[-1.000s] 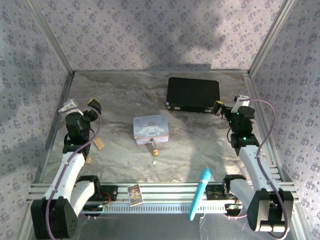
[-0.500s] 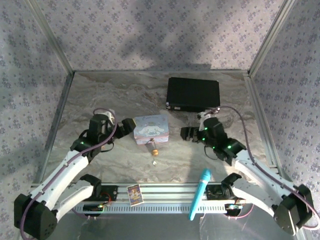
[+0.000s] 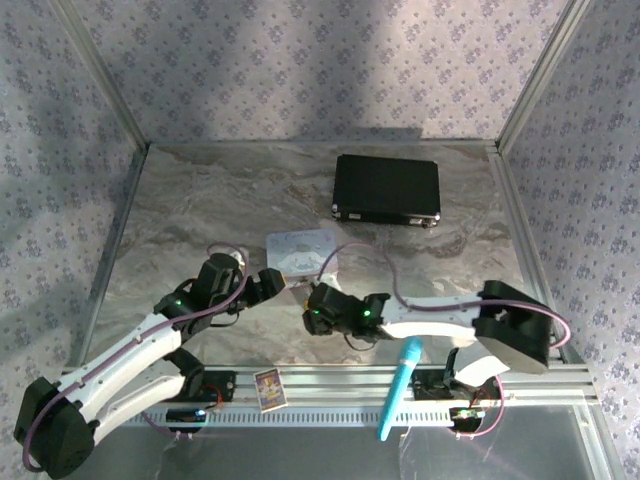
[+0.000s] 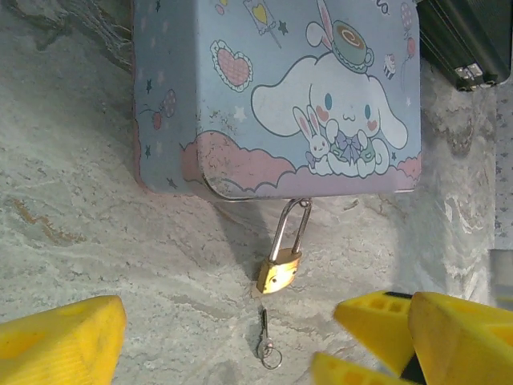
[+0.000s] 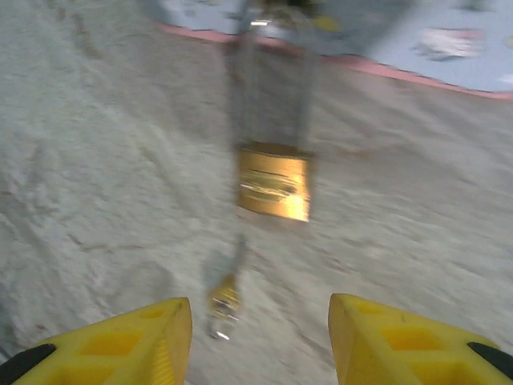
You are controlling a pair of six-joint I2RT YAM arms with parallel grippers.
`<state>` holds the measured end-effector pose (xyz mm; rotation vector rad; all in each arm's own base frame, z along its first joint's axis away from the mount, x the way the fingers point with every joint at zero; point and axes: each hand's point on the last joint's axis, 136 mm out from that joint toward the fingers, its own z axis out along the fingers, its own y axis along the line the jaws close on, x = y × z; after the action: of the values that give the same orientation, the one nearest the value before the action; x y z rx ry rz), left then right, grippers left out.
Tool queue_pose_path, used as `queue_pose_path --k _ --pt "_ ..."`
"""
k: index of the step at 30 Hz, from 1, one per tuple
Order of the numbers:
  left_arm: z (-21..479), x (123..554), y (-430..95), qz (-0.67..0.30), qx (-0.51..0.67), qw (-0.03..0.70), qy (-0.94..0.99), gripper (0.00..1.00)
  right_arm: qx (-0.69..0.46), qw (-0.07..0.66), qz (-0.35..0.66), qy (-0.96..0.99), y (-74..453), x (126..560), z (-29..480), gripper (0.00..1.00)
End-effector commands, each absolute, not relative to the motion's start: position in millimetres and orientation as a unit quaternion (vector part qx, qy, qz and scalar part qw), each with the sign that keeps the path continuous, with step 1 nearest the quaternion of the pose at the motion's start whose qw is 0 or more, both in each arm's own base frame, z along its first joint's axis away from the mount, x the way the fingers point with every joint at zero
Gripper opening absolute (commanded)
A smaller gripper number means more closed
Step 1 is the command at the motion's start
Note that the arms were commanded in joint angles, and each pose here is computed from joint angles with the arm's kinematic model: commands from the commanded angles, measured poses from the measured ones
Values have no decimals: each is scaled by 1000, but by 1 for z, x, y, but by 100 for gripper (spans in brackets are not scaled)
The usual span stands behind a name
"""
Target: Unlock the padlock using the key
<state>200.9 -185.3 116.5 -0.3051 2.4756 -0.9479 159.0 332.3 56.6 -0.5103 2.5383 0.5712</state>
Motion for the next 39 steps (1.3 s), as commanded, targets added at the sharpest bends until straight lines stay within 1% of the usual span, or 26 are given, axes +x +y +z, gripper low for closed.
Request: queue_pose_path --k 1,3,8,12,15,17,19,24,28,30,36,39 --pt "120 197 -194 -369 -102 225 896 89 -170 253 222 926 359 163 61 45" --pt "120 194 -195 -369 -98 221 897 89 -165 252 205 931 359 163 56 44" --pt "119 193 -191 -366 -99 226 897 89 -150 248 120 950 337 162 44 41" --pt "120 191 -196 -372 -92 218 898 89 -147 234 121 953 333 150 33 34" --pt "120 191 -194 -366 -92 217 900 89 -144 229 118 956 332 141 27 34" --pt "120 190 -194 -367 -91 218 900 89 -146 225 126 955 336 139 24 32" --pt "120 190 -193 -366 -91 220 900 89 -148 222 128 955 339 140 21 31" --pt "124 188 -189 -325 -74 238 912 90 -133 224 122 958 336 140 18 30" --pt "123 187 -193 -328 -70 236 912 90 -126 218 117 961 331 138 11 30" --pt "120 186 -194 -325 -68 233 914 90 -123 214 118 962 331 138 8 27" --pt "123 185 -196 -310 -62 237 919 91 -132 208 122 961 333 134 6 8" --pt "124 184 -195 -314 -68 249 914 91 -128 212 139 959 328 135 9 4"
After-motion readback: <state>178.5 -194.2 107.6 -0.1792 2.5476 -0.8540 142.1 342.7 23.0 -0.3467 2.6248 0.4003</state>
